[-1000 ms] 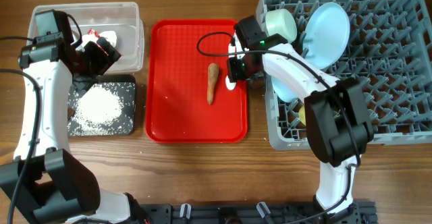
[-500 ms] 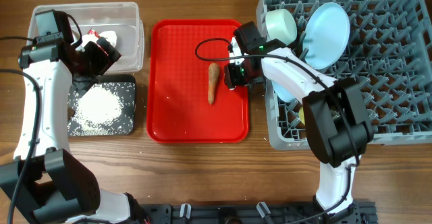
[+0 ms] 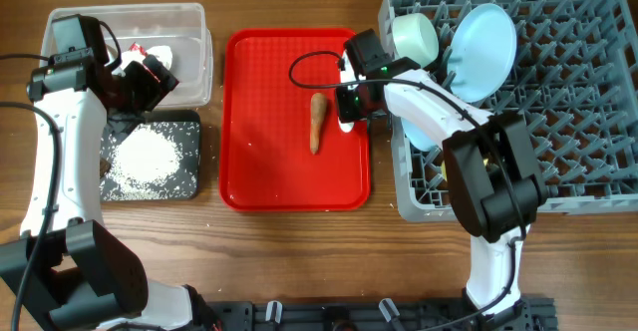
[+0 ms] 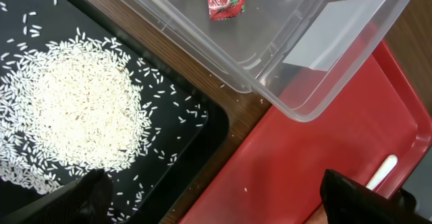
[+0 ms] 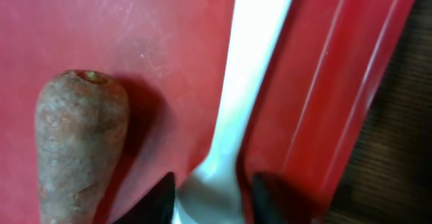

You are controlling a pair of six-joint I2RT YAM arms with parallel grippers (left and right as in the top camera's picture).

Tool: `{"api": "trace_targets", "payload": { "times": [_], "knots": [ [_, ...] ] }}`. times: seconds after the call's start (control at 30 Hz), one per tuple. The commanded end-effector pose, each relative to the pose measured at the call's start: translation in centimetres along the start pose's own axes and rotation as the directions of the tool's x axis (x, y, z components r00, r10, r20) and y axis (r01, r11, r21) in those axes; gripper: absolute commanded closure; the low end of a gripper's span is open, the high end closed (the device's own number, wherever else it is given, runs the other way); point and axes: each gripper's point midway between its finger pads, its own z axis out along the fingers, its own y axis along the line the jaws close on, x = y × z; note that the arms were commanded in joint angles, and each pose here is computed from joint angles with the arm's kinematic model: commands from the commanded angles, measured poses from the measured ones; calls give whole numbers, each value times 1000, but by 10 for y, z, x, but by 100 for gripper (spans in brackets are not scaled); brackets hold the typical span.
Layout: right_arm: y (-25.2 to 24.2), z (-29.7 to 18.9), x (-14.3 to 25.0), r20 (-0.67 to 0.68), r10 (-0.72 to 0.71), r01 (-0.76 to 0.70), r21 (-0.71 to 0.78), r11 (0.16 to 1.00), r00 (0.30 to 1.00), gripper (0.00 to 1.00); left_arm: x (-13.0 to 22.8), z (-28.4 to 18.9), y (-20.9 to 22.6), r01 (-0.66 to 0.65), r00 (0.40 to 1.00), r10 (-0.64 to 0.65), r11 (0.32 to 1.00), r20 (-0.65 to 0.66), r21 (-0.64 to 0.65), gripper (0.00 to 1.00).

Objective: Sort waste into correct bins and load items into the dishwasher rack
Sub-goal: 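Close the right gripper on the white spoon handle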

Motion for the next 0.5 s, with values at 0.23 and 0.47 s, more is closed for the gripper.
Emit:
{"api": "trace_targets", "payload": {
  "times": [0.23, 0.47],
  "knots": [
    [-10, 19, 34, -134, 0, 3, 17, 1000, 991, 76, -5, -10, -3, -5, 1000, 5, 1000, 30, 10, 0],
    [-7, 16, 50, -203, 15, -15, -1, 1000, 979, 90, -5, -10, -3, -5, 1000, 5, 1000, 30, 10, 0]
  ]
}}
